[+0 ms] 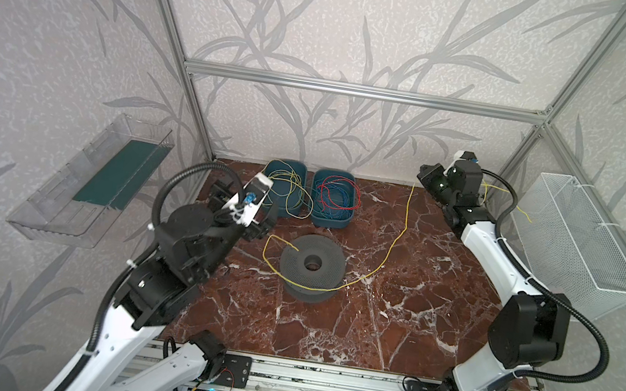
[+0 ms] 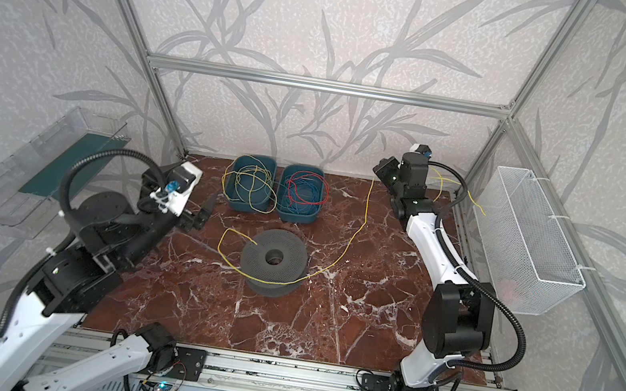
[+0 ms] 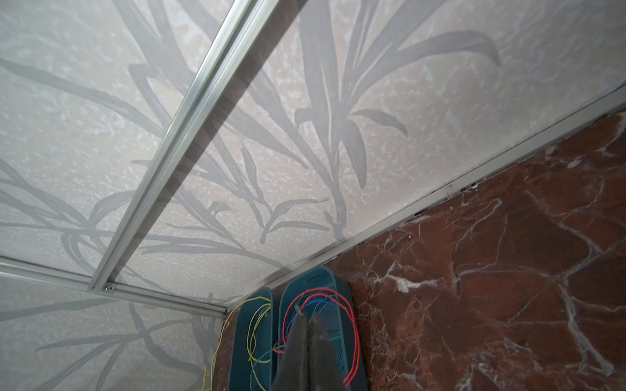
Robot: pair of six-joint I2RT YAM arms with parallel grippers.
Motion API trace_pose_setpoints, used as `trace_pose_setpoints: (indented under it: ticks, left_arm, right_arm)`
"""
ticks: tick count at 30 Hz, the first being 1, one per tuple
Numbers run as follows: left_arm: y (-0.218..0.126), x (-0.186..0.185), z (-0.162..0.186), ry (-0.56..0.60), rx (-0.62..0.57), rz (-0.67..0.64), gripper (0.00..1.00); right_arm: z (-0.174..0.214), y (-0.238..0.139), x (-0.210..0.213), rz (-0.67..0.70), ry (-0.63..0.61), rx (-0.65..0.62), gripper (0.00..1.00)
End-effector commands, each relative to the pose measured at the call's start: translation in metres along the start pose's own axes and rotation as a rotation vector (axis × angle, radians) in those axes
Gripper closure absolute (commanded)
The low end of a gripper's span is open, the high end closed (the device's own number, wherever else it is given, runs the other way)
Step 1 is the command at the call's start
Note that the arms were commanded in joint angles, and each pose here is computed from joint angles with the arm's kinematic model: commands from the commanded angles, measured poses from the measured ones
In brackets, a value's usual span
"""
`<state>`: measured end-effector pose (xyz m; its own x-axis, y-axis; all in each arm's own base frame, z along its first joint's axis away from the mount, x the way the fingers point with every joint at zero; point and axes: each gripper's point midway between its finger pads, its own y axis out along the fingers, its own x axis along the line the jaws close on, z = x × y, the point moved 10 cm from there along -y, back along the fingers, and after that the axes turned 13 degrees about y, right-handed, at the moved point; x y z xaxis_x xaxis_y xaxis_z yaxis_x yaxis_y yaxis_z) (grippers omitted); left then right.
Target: Wrap the cables
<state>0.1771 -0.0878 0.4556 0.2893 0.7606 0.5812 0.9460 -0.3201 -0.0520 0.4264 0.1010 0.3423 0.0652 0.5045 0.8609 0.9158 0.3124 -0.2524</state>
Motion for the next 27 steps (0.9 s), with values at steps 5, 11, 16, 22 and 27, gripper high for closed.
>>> trace_pose_setpoints:
  ticks: [5,11,16,22,27]
  left_arm:
    - [0.112,-0.063,-0.02,-0.346,-0.112,0.453,0.03]
    - [0.174,-0.105,-0.009,-0.458,-0.125,0.594,0.03]
    - [0.201,-0.128,-0.003,-0.566,-0.162,0.66,0.03]
    - [0.214,-0.152,0.003,-0.551,-0.128,0.699,0.09]
    - [0.209,-0.162,0.02,-0.513,-0.099,0.666,0.2]
  right_arm:
    - [0.039,-0.03,0.041,-0.183,0.018,0.128,1.0]
    - [0.067,-0.042,0.052,-0.244,0.047,0.192,1.0]
    - [0.083,-0.048,0.053,-0.269,0.078,0.221,1.0]
    - [0.093,-0.051,0.053,-0.295,0.131,0.252,1.0]
    - [0.091,-0.058,0.056,-0.313,0.135,0.261,1.0]
